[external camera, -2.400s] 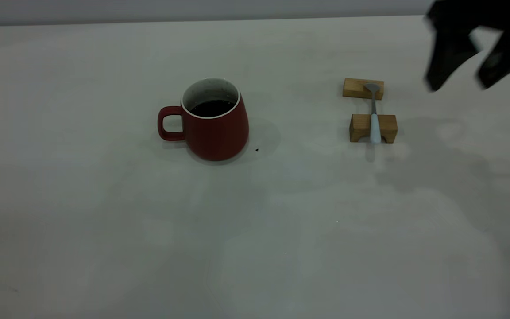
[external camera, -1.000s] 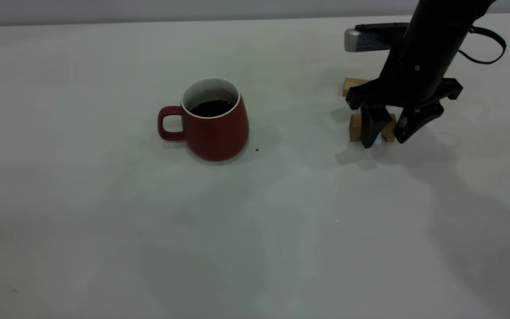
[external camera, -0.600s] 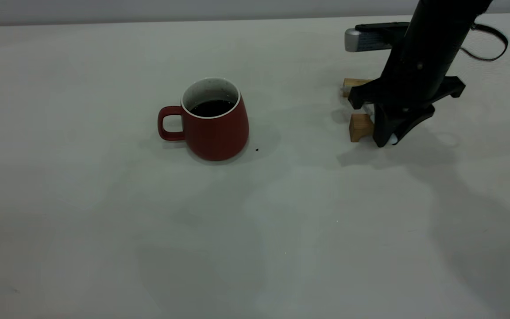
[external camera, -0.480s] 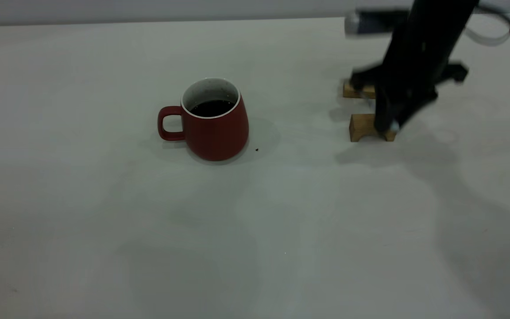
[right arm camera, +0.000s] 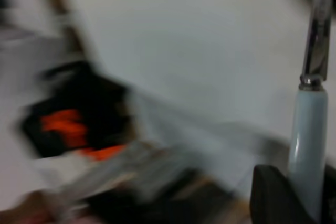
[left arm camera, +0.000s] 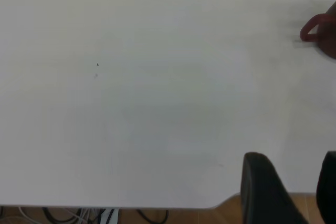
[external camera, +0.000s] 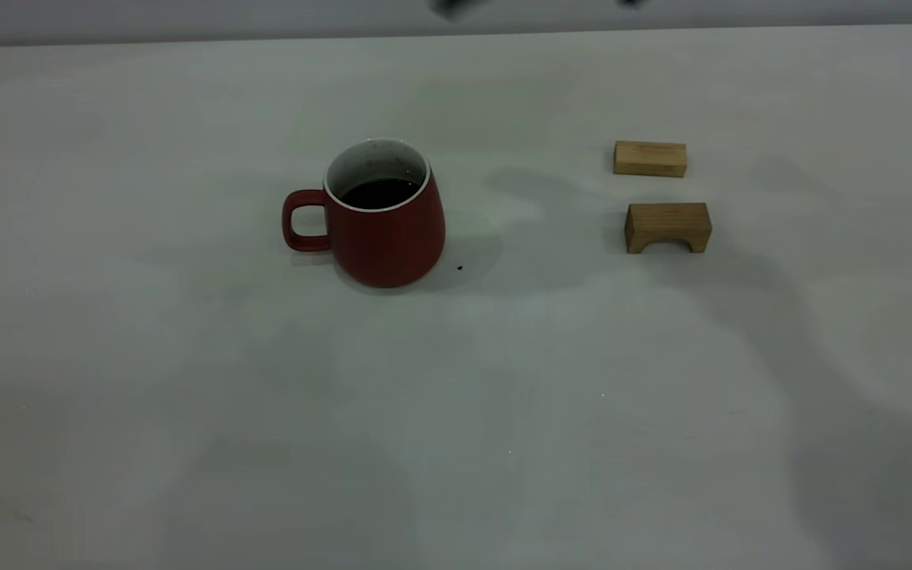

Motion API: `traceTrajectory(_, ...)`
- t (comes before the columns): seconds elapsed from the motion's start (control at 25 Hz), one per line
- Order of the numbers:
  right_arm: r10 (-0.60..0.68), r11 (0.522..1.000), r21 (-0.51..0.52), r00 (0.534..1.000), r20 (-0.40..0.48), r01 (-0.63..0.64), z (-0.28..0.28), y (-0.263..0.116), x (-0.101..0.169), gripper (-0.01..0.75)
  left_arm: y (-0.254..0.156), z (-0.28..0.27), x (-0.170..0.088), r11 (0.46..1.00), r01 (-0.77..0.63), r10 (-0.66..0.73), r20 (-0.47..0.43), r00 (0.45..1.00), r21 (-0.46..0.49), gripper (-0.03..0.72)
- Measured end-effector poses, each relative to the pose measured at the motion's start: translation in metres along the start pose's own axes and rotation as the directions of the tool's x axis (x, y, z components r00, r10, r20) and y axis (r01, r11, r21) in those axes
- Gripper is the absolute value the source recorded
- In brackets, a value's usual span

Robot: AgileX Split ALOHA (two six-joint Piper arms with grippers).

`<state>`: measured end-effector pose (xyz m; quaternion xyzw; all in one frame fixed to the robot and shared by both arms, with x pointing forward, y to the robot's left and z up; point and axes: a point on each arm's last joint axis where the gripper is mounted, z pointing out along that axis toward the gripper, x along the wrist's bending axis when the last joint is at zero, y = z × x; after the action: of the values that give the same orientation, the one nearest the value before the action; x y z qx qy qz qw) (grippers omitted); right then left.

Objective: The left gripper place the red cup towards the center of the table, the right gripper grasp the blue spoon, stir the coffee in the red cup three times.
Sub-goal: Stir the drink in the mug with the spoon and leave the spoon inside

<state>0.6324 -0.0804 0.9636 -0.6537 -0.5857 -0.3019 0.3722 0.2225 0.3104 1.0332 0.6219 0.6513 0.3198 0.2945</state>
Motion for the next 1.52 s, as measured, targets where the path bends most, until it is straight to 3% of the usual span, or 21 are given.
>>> traceTrajectory(0.16,0.104,0.995,0.014,0.982,-0.156,-0.103,0.008,-0.004,0.019,0.149,0.000,0.000,0.000,1.000,0.000,0.000,0.000,1.000,0.000,0.328)
traceTrajectory(0.28,0.310,0.950,0.048,0.927,-0.209,-0.307,0.008,-0.003,0.025,0.149,0.000,0.000,0.000,1.000,0.000,0.000,0.000,1.000,0.000,0.328)
traceTrajectory(0.36,0.507,0.862,0.095,0.837,-0.205,-0.499,0.010,-0.004,0.027,0.149,0.000,0.000,0.000,1.000,0.000,0.000,0.000,1.000,0.000,0.328)
traceTrajectory(0.48,0.776,0.631,0.176,0.611,-0.158,-0.756,0.015,-0.008,0.031,0.149,0.000,0.000,0.000,1.000,0.000,0.000,0.000,1.000,0.000,0.328)
traceTrajectory(0.56,0.857,0.515,0.207,0.497,-0.137,-0.832,0.019,-0.009,0.033,0.149,0.000,0.000,0.000,1.000,0.000,0.000,0.000,1.000,0.000,0.326)
traceTrajectory(0.6,0.882,0.471,0.225,0.452,-0.133,-0.853,0.021,-0.008,0.033,0.149,0.000,0.000,0.000,1.000,0.000,0.000,0.000,1.000,0.000,0.325)
traceTrajectory(0.76,0.929,0.370,0.295,0.343,-0.143,-0.881,0.037,0.003,0.017,0.149,0.000,0.000,0.000,1.000,0.000,0.000,0.000,1.000,0.000,0.323)
traceTrajectory(0.92,0.937,0.346,0.338,0.301,-0.178,-0.875,0.058,0.016,-0.010,0.149,0.000,0.000,0.000,1.000,0.000,0.000,0.000,1.000,0.000,0.323)
traceTrajectory(1.08,0.942,0.328,0.327,0.279,-0.189,-0.886,0.070,0.026,-0.035,0.149,0.000,0.000,0.000,1.000,0.000,0.000,0.000,1.000,0.000,0.323)
traceTrajectory(1.32,0.960,0.264,0.305,0.217,-0.179,-0.915,0.083,0.036,-0.069,0.149,0.000,0.000,0.000,1.000,0.000,0.000,0.000,1.000,0.000,0.322)
traceTrajectory(1.52,0.965,0.249,0.293,0.209,-0.159,-0.923,0.096,0.037,-0.091,0.149,0.000,0.000,0.000,1.000,0.000,0.000,0.000,1.000,0.000,0.322)
